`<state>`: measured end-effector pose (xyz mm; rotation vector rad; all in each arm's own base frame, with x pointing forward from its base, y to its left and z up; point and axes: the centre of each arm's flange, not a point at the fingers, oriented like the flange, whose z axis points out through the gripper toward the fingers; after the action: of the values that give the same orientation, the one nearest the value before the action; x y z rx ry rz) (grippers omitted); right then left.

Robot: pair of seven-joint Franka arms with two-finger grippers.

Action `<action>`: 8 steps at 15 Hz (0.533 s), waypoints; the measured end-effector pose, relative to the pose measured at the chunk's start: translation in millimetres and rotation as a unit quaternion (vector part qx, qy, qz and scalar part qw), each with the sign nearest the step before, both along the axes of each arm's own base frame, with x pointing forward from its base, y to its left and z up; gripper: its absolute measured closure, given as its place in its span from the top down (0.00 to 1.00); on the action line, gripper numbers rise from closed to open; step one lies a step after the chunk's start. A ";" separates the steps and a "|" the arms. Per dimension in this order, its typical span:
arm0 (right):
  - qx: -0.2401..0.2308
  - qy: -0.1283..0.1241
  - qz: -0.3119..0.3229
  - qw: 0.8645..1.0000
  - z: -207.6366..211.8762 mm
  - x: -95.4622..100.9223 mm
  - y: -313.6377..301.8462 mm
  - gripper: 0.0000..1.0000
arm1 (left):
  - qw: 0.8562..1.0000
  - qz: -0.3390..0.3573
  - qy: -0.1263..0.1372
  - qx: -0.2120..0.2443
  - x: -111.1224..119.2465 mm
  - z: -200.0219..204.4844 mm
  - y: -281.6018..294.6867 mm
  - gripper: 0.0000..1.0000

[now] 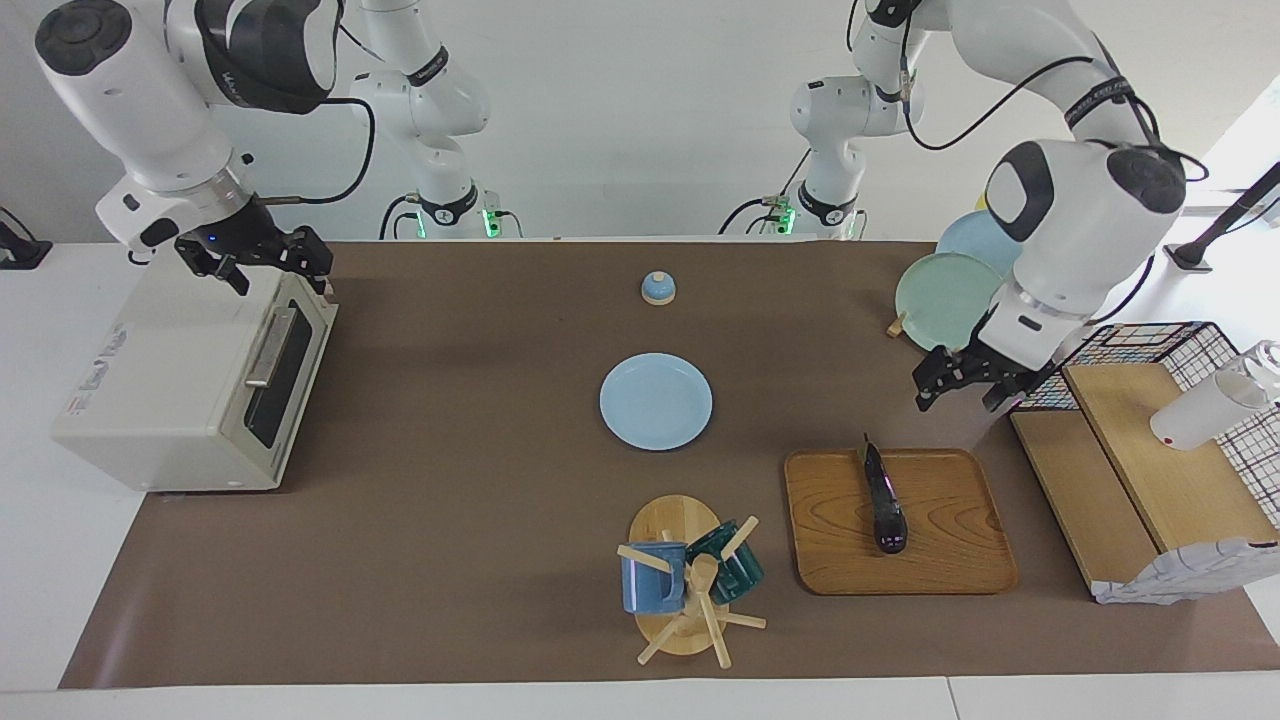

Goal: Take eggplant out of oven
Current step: 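Release the eggplant on the tray and withdraw the left gripper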

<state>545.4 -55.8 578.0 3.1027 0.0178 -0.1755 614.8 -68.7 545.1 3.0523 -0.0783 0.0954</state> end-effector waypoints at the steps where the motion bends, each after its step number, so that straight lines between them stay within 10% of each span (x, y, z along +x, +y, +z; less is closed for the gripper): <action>1: 0.000 0.000 0.000 1.000 0.2 0.0 0.0 1.00 | 1.000 0.001 0.007 0.004 -16.5 23.1 5.1 1.00; 8: -0.001 -0.013 0.001 1.000 5.1 2.7 0.9 1.00 | 0.997 0.028 0.063 0.023 -81.2 74.0 17.3 1.00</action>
<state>548.1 -55.0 583.1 3.1021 0.0211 -0.1335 533.6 -51.4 619.1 3.0974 0.0149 -0.0975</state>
